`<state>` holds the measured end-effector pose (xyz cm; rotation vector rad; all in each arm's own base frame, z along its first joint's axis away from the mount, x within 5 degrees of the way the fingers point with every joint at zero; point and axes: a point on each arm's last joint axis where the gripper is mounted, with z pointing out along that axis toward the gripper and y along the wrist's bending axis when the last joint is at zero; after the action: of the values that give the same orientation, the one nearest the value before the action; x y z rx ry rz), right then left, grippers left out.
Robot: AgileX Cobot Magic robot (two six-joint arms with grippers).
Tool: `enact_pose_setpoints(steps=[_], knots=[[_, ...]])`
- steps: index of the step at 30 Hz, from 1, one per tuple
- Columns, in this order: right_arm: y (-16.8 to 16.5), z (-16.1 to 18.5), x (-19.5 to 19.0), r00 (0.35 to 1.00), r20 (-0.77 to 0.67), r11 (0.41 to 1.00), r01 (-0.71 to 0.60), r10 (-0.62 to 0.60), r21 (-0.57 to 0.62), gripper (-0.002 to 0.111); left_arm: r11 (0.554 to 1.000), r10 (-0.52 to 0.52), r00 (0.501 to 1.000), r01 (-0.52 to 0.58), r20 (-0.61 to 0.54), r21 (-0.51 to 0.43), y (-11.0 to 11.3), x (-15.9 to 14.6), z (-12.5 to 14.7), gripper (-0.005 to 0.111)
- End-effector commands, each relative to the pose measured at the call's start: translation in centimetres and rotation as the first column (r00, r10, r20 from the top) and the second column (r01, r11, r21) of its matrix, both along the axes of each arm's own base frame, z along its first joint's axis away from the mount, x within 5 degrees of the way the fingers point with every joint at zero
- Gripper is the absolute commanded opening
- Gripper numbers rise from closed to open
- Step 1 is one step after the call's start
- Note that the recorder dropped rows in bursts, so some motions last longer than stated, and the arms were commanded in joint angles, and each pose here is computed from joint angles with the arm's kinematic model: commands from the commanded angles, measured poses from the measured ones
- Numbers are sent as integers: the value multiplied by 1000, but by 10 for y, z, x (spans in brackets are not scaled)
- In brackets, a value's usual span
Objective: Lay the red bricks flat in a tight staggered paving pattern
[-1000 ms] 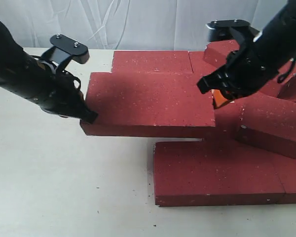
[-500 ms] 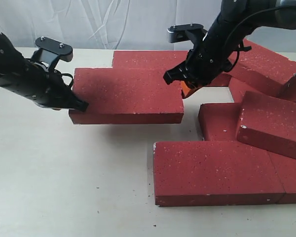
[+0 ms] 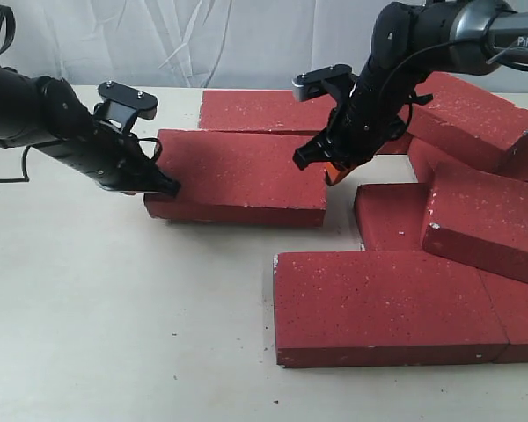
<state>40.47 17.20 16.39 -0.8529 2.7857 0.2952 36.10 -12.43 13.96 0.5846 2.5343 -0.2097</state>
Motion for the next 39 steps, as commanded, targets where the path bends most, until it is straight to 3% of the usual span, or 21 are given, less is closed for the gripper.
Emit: enact_pose_setpoints(steps=[1,12,18,21,24,27,30,32,36,39], knots=[[7,3,6,999,53,999,12,-14,44,-1,1000,5,1000,-4,25,-25,-9,3,3,0],[-11,2,16,986,165,987,5,22,-159,-1,991,136,990,-136,-23,-18,45,15,1,0],[-14,20,13,980,195,985,3,31,-175,-1,992,126,992,-125,34,-19,49,14,20,0],[-12,43,4,982,189,994,-2,24,-112,-1,996,95,992,-94,78,-11,49,6,36,0],[3,62,-16,989,115,994,-95,89,48,-1,998,56,994,-58,90,20,53,-7,43,0],[29,67,-35,952,116,926,-303,283,226,-1,996,18,993,-28,115,83,57,-13,36,0],[57,57,-50,907,111,844,-419,406,334,-1,995,64,982,-77,177,69,58,-4,28,0],[74,43,-60,877,85,826,-475,473,304,-1,993,92,977,-106,190,60,58,1,19,0],[92,15,-71,812,45,802,-582,582,135,-1,991,107,976,-120,188,59,58,10,8,0],[96,3,-69,831,43,829,-556,554,57,-1,990,123,975,-133,183,44,56,13,7,0]])
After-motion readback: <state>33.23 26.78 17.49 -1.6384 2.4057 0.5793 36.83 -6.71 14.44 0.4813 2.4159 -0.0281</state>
